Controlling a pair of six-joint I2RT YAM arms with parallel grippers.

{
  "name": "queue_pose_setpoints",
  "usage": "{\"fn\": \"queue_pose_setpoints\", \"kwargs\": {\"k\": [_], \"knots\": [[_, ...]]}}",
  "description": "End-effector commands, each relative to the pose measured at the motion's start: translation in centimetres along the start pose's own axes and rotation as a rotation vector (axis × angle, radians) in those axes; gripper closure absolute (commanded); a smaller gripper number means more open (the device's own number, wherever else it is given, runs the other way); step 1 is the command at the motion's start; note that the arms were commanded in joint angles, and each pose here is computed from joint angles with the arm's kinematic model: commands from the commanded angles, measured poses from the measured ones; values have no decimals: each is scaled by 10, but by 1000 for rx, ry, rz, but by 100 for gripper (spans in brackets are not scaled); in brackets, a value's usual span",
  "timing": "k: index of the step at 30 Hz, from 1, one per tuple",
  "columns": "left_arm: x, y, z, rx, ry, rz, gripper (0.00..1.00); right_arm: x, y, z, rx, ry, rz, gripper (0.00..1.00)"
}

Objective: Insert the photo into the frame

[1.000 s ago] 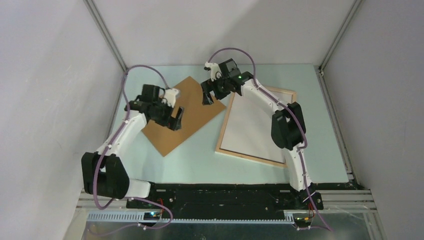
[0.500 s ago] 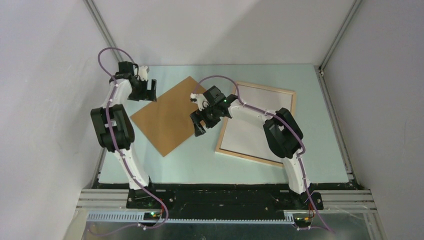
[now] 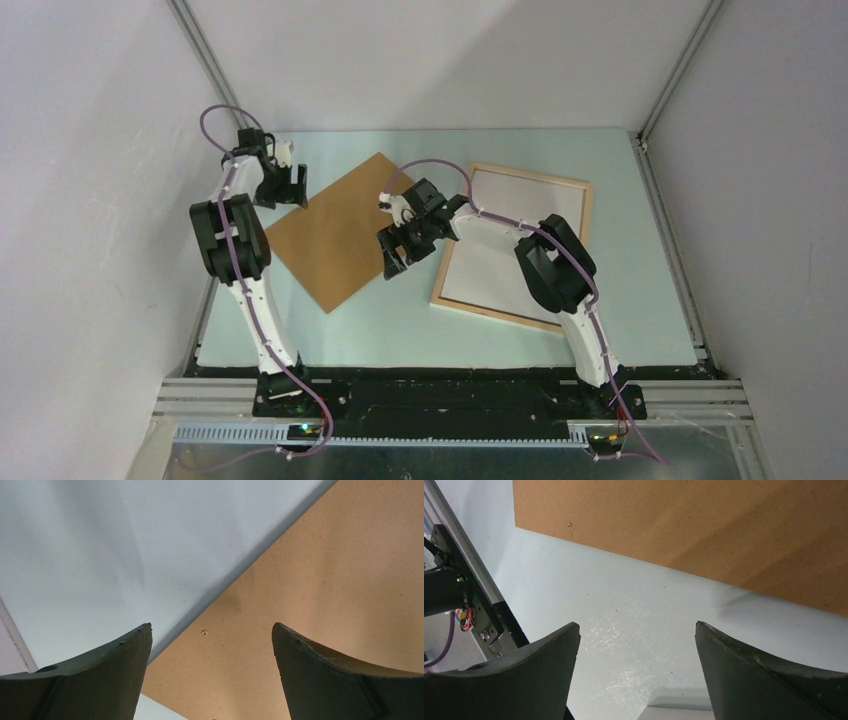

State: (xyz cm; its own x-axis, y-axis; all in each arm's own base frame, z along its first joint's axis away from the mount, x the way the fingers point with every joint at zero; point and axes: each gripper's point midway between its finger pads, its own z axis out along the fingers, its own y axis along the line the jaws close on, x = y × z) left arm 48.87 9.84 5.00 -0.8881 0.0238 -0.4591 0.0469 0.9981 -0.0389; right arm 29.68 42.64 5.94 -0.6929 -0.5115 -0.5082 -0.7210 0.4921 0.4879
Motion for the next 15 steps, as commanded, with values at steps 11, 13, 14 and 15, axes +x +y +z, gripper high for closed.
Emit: {"fn": "queue_pose_setpoints", "kwargs": {"k": [11, 13, 14, 15], "knots": [[16, -16, -3, 103, 44, -25, 5, -5, 8, 17, -65, 0, 43, 11], [16, -17, -3, 105, 48, -27, 5, -4, 6, 21, -63, 5, 60, 11], [17, -18, -3, 114, 50, -28, 5, -3, 3, 24, -57, 7, 67, 11], [17, -19, -3, 120, 51, -25, 5, -1, 0, 28, -52, 13, 81, 11]]}}
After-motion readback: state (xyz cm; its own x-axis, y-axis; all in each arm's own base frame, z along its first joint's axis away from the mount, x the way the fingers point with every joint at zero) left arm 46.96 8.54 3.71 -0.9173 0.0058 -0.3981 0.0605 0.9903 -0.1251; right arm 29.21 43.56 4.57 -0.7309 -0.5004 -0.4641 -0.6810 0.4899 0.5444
